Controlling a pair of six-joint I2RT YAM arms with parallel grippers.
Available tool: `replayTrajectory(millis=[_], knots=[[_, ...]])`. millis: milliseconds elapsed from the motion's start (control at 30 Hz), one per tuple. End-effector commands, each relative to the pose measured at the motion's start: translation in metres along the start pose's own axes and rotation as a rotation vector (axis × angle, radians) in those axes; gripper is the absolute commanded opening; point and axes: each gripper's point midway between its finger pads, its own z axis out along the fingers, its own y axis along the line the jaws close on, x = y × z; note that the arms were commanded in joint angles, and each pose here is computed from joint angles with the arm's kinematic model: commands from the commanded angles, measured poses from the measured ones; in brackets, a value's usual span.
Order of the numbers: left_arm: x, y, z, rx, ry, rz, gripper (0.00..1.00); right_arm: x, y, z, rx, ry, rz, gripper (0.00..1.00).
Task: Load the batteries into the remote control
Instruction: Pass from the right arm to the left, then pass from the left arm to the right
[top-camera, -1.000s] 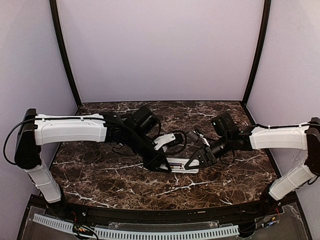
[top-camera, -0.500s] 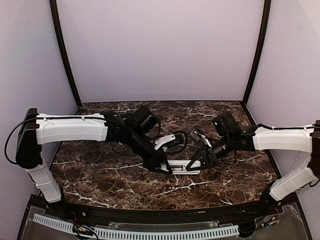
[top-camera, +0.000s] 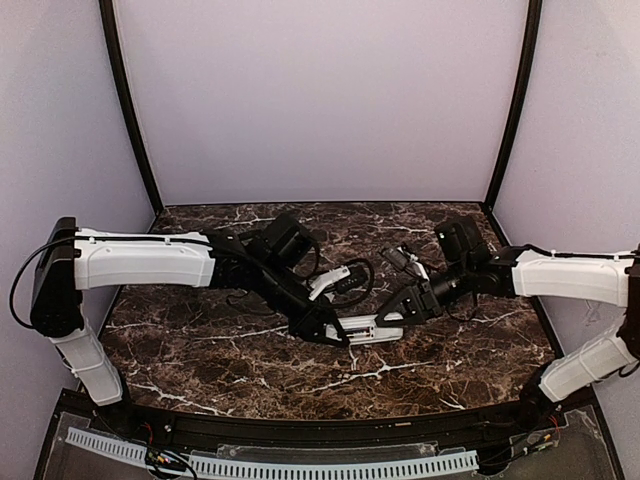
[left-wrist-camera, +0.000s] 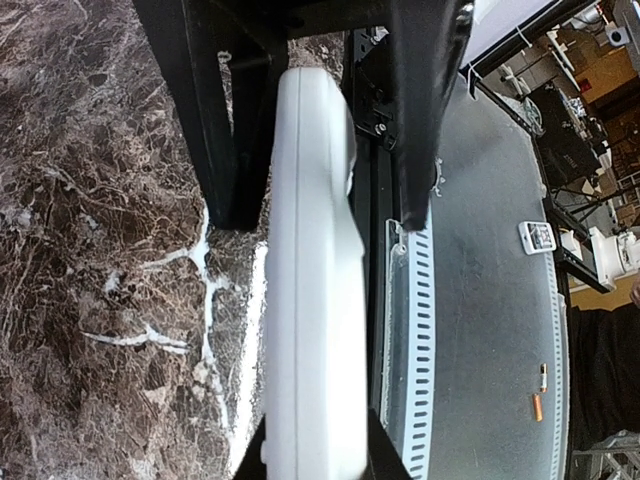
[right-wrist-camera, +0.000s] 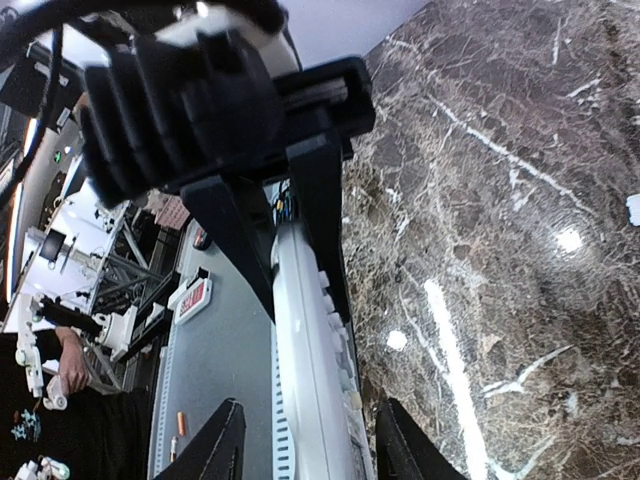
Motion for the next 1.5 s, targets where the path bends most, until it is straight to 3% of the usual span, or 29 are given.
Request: replayTrajectory(millis=[0, 367, 467, 633, 967, 1200, 1300, 1467], knots=[[-0.021, -0.007, -0.02, 0.018, -0.113, 0.019, 0.0, -0.026, 0.006, -0.02, -0.022, -0.098, -0.021, 0.46], [-0.05, -0.009, -0.04, 0.025, -0.264, 0.02, 0.0, -0.041, 0.002, -0.048, -0.028, -0.247, -0.02, 0.51], [-0.058, -0.008, -0.045, 0.028, -0.315, 0.009, 0.0, -0.048, 0.008, -0.052, -0.033, -0.288, -0.049, 0.71], [-0.079, -0.015, -0.057, 0.051, -0.418, 0.009, 0.0, -0.06, 0.015, -0.057, -0.041, -0.342, -0.078, 0.73], [-0.089, -0.013, -0.058, 0.075, -0.491, -0.036, 0.0, -0.083, 0.023, -0.055, -0.136, -0.386, -0.087, 0.5], [-0.089, -0.009, -0.055, 0.079, -0.499, -0.06, 0.01, -0.087, 0.027, -0.05, -0.165, -0.374, -0.091, 0.12], [-0.088, -0.006, -0.057, 0.055, -0.507, -0.057, 0.08, -0.084, 0.025, -0.048, -0.162, -0.364, -0.078, 0.0], [-0.086, -0.002, -0.059, 0.026, -0.503, -0.061, 0.28, -0.082, 0.026, -0.049, -0.156, -0.36, -0.075, 0.0]])
